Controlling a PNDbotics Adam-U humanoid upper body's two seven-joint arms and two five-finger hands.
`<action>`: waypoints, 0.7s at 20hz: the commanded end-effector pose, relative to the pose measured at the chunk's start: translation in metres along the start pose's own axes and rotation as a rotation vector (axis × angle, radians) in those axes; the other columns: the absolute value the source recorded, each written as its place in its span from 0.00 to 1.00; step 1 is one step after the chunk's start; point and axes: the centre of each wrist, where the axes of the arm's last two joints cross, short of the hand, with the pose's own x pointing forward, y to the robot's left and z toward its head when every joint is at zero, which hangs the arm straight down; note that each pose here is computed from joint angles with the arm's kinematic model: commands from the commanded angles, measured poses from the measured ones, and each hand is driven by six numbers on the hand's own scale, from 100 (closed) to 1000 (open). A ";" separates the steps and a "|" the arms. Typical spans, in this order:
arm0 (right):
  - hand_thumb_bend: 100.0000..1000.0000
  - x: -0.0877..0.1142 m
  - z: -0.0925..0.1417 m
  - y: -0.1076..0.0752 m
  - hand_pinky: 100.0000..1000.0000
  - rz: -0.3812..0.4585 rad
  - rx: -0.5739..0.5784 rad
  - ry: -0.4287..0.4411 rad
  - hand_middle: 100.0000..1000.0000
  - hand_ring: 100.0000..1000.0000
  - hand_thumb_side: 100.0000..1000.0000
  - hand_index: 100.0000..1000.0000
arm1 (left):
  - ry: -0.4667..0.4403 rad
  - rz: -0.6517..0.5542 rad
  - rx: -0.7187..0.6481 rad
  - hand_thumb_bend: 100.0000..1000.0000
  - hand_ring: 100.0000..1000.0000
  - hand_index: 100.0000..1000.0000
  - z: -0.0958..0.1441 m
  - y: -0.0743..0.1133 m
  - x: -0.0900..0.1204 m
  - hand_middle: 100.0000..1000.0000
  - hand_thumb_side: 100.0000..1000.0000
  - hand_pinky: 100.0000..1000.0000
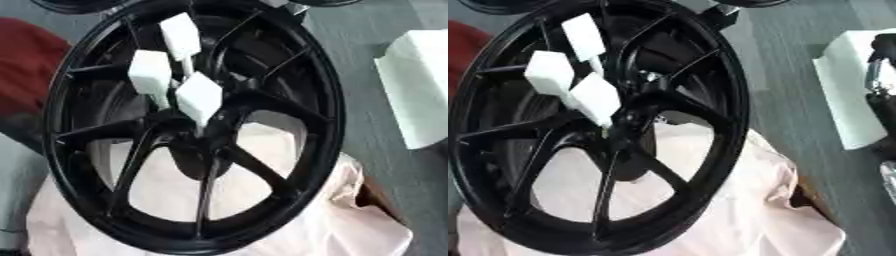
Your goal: Pull the pin out of the wheel hub.
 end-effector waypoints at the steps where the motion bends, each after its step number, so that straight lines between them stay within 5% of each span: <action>1: 0.00 0.007 -0.007 -0.004 0.82 0.022 0.016 -0.038 0.64 0.74 0.38 0.65 | -0.005 -0.039 -0.055 0.00 0.76 0.85 -0.017 0.006 0.003 0.75 0.98 0.82; 14: 0.00 0.008 -0.008 -0.002 0.82 0.014 0.028 -0.032 0.64 0.74 0.38 0.64 | -0.127 -0.085 -0.108 0.00 0.77 0.86 -0.087 0.021 0.021 0.75 1.00 0.82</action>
